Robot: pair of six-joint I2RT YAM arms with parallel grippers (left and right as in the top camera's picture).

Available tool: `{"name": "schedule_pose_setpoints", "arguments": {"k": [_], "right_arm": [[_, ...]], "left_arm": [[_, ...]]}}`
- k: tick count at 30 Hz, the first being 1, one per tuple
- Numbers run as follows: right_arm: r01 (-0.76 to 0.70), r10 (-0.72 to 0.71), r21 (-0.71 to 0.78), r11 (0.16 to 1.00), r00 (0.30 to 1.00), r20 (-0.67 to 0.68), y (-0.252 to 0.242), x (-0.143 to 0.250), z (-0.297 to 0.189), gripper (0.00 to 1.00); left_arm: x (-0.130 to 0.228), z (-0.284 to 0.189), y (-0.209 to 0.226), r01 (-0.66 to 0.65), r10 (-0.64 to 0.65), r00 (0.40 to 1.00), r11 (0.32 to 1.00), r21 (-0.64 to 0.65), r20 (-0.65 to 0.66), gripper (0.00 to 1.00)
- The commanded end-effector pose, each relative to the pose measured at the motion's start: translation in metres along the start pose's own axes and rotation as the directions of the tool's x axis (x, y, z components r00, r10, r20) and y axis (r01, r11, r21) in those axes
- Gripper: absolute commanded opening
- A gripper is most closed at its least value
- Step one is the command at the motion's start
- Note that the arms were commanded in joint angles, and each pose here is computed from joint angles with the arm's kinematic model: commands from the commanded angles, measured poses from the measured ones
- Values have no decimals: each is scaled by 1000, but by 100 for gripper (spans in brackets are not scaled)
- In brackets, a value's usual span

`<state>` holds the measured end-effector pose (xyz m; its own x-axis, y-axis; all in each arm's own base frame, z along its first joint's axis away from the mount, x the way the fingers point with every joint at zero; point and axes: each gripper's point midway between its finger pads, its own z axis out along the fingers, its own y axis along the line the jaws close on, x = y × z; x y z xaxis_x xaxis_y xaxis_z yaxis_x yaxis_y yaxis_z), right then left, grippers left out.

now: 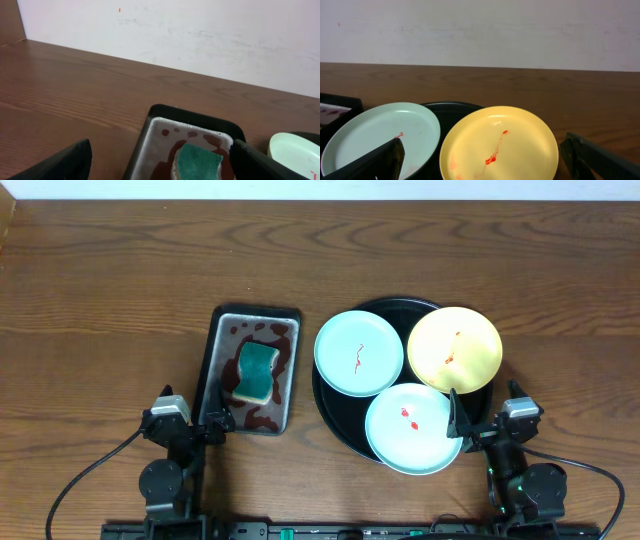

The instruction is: Clean dirty plates on tray and stack at the side

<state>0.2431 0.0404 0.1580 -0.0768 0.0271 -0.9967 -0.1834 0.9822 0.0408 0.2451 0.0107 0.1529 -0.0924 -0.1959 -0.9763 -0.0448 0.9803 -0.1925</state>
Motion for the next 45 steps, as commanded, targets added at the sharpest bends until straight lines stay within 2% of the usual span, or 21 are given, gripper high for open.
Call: {"name": "schedule_pose_setpoints", "arguments": {"k": [1,45], "right_arm": [[8,-8,-8,1000,1000,-1,2,1,0,99],[8,-8,-8,1000,1000,-1,2,1,0,99]], "left_arm": [[14,0,2,-17,17,999,1000,-1,-46,88],[14,0,2,-17,17,999,1000,-1,-46,88]]}}
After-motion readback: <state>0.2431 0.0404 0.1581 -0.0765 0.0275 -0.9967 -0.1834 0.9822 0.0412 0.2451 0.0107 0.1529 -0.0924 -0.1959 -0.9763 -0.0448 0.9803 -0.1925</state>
